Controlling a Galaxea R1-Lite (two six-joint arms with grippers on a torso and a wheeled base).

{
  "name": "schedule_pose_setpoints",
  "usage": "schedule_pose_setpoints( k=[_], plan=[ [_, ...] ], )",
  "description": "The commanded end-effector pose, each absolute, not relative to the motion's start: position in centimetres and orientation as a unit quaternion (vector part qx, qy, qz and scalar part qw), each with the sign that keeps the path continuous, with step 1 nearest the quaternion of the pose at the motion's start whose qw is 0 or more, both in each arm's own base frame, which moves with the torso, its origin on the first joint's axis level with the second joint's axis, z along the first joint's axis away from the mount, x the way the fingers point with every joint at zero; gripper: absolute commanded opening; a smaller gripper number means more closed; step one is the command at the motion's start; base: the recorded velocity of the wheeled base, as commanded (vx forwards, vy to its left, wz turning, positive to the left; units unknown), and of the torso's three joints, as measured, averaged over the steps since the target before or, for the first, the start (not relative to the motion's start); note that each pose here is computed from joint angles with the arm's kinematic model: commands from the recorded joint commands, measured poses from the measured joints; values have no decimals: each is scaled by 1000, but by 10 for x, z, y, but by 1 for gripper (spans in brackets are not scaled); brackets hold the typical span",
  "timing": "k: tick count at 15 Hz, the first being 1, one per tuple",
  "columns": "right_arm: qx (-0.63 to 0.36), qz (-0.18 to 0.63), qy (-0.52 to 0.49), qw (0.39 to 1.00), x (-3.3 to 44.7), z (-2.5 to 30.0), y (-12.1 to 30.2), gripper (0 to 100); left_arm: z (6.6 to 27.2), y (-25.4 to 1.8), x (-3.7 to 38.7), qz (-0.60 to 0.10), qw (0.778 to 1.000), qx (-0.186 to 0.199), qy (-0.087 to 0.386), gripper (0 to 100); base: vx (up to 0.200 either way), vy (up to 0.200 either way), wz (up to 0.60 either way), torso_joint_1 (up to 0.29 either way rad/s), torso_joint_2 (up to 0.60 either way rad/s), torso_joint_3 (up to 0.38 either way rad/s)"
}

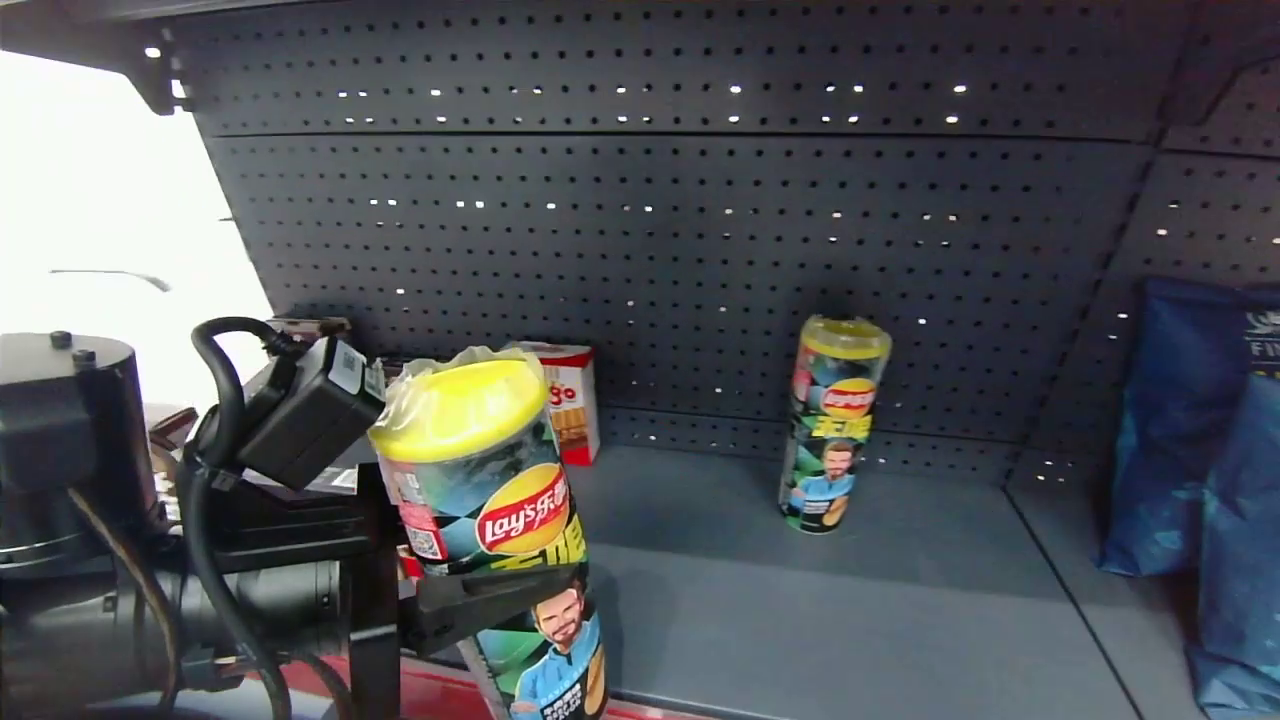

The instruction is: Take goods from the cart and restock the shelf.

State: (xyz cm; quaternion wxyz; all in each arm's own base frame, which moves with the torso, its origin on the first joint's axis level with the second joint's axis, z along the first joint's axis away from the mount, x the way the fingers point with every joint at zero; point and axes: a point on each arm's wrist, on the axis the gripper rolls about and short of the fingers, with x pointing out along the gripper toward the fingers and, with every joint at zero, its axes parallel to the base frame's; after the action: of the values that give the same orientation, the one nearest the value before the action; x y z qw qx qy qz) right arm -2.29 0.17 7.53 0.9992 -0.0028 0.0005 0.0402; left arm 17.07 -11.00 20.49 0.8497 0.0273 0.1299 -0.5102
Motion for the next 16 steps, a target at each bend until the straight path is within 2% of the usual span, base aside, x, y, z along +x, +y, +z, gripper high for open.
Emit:
schedule_pose_setpoints(
  k=[1,12,13,14,15,16],
  plan=[
    [-3,41,1,999,-23,75,2,100,204,-110,171,-509,850,27,131,0,0,0,0,0,0,0],
    [-5,42,2,999,-23,75,2,100,203,-108,172,-503,854,34,129,0,0,0,0,0,0,0],
    [-12,47,-17,999,-25,94,2,100,204,-108,172,-503,854,37,126,0,0,0,0,0,0,0],
    [-10,53,-26,998,-24,132,2,100,205,-109,172,-503,854,37,125,0,0,0,0,0,0,0],
    [12,60,20,998,4,180,3,100,205,-111,175,-504,854,38,124,0,0,0,0,0,0,0],
    [-20,72,15,997,6,189,3,100,201,-114,177,-506,851,40,131,0,0,0,0,0,0,0]
  ],
)
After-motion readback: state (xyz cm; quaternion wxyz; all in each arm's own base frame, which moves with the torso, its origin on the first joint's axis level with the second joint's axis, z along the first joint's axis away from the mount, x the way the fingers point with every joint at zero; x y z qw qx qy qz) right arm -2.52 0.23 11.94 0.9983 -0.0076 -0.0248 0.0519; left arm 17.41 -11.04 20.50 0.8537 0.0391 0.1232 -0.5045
